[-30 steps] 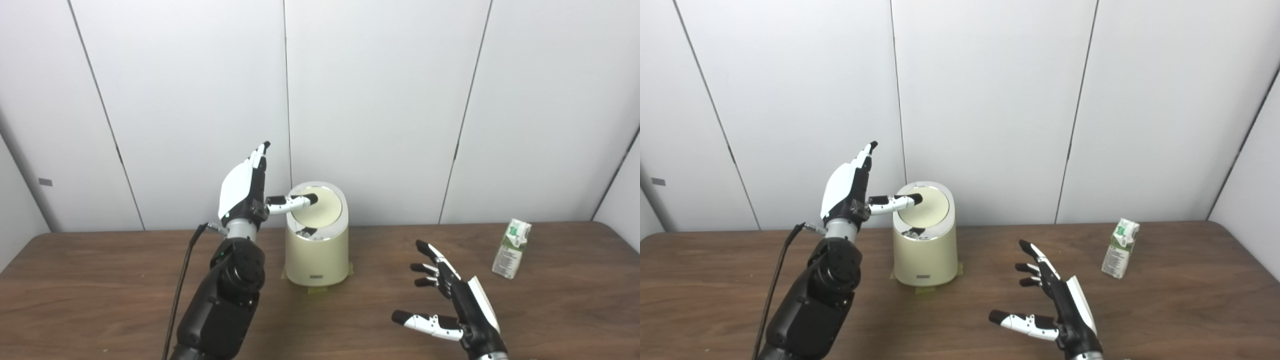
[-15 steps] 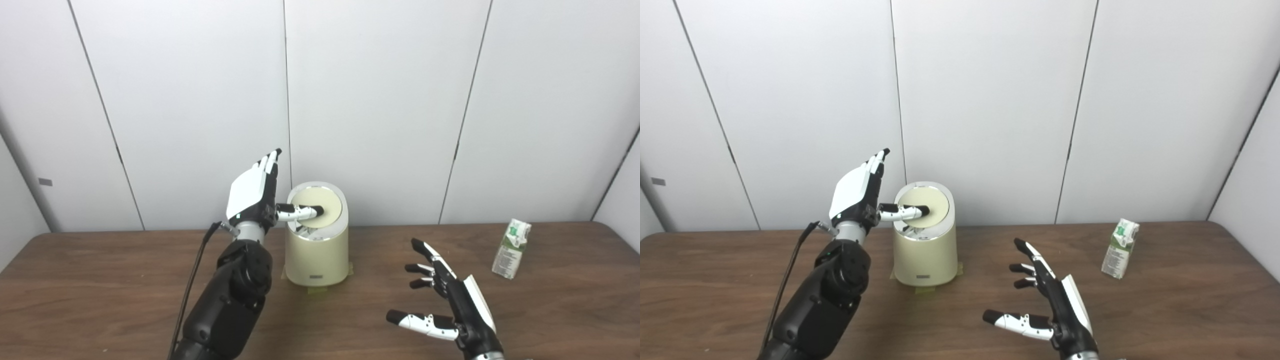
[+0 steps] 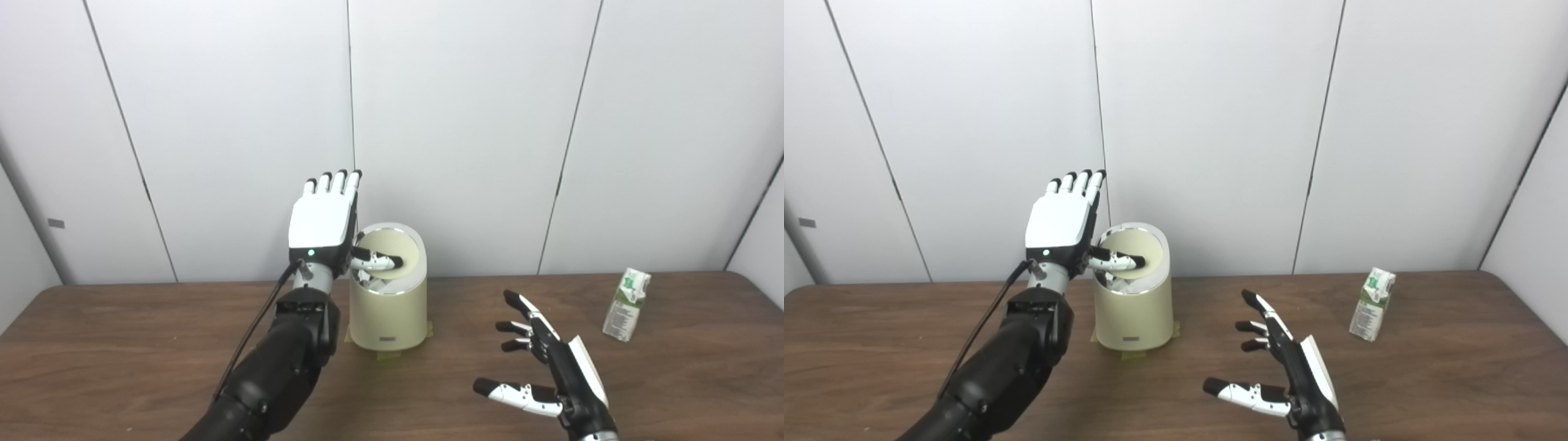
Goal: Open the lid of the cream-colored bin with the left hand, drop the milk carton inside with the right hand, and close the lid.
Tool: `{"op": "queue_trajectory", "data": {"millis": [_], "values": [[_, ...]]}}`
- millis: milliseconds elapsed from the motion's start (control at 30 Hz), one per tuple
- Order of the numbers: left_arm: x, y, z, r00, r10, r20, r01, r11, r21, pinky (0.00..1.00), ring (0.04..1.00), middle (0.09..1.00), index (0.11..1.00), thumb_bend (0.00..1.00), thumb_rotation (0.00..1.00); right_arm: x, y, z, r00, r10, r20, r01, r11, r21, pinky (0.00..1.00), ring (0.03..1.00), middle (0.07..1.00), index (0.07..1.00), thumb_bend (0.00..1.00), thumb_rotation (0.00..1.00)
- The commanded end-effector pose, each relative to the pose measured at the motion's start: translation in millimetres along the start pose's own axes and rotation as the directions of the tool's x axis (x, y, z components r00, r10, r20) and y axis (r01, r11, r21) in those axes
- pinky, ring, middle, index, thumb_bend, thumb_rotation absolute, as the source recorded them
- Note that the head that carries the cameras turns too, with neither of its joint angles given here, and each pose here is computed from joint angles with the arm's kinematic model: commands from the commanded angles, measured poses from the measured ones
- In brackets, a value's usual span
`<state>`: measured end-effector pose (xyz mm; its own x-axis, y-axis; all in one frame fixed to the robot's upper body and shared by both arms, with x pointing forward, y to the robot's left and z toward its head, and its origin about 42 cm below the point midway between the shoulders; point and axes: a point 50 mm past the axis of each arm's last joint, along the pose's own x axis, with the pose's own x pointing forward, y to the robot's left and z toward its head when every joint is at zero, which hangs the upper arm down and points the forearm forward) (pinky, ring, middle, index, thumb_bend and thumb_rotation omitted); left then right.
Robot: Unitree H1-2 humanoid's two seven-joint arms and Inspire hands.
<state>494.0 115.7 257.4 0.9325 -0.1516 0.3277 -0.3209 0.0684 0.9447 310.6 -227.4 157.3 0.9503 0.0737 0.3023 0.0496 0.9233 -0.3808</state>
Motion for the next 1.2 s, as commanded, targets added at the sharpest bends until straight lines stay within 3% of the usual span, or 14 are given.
{"op": "queue_trajectory", "data": {"millis": [0, 200, 567, 733, 867, 1000, 1167], "values": [[11, 9, -7, 1.0, -0.003, 0.012, 0.002, 0.994, 0.107, 1.0, 1.0, 1.0, 1.0, 1.0, 0.27, 10, -4, 15, 0.998, -0.021, 0.062, 0.021, 1.0, 0.005, 0.64, 0.771, 0.918, 0.907, 0.79, 0.42], [2, 0, -11, 0.995, -0.09, 0.053, 0.077, 0.975, 0.207, 1.0, 1.0, 1.0, 1.0, 1.0, 0.3, 10, -5, 14, 0.998, -0.024, 0.061, 0.024, 1.0, -0.002, 0.65, 0.773, 0.917, 0.91, 0.78, 0.41], [0, 12, -7, 0.987, -0.149, 0.066, 0.129, 0.962, 0.24, 1.0, 1.0, 1.0, 1.0, 1.0, 0.31, 11, -5, 13, 0.998, -0.02, 0.058, 0.021, 1.0, -0.005, 0.64, 0.775, 0.913, 0.911, 0.79, 0.42], [2, 26, -10, 0.999, -0.021, 0.05, 0.018, 0.998, 0.054, 1.0, 1.0, 1.0, 1.0, 1.0, 0.34, 10, -5, 13, 0.998, -0.022, 0.058, 0.022, 1.0, -0.004, 0.64, 0.775, 0.912, 0.909, 0.78, 0.42], [9, 46, -14, 0.998, 0.061, 0.022, -0.059, 0.996, -0.073, 1.0, 1.0, 1.0, 1.0, 1.0, 0.4, 10, -5, 10, 0.998, -0.019, 0.059, 0.019, 1.0, -0.002, 0.65, 0.774, 0.916, 0.91, 0.79, 0.43], [10, 68, -20, 0.99, 0.136, -0.023, -0.138, 0.969, -0.204, 1.0, 1.0, 1.0, 1.0, 1.0, 0.43, 10, -5, 9, 0.998, -0.011, 0.056, 0.011, 1.0, 0.0, 0.64, 0.778, 0.919, 0.912, 0.79, 0.44], [11, 81, -36, 0.973, 0.189, -0.131, -0.226, 0.898, -0.377, 1.0, 1.0, 1.0, 1.0, 1.0, 0.45, 10, -7, 7, 0.998, -0.009, 0.061, 0.009, 1.0, -0.008, 0.64, 0.775, 0.911, 0.908, 0.79, 0.45]]}}
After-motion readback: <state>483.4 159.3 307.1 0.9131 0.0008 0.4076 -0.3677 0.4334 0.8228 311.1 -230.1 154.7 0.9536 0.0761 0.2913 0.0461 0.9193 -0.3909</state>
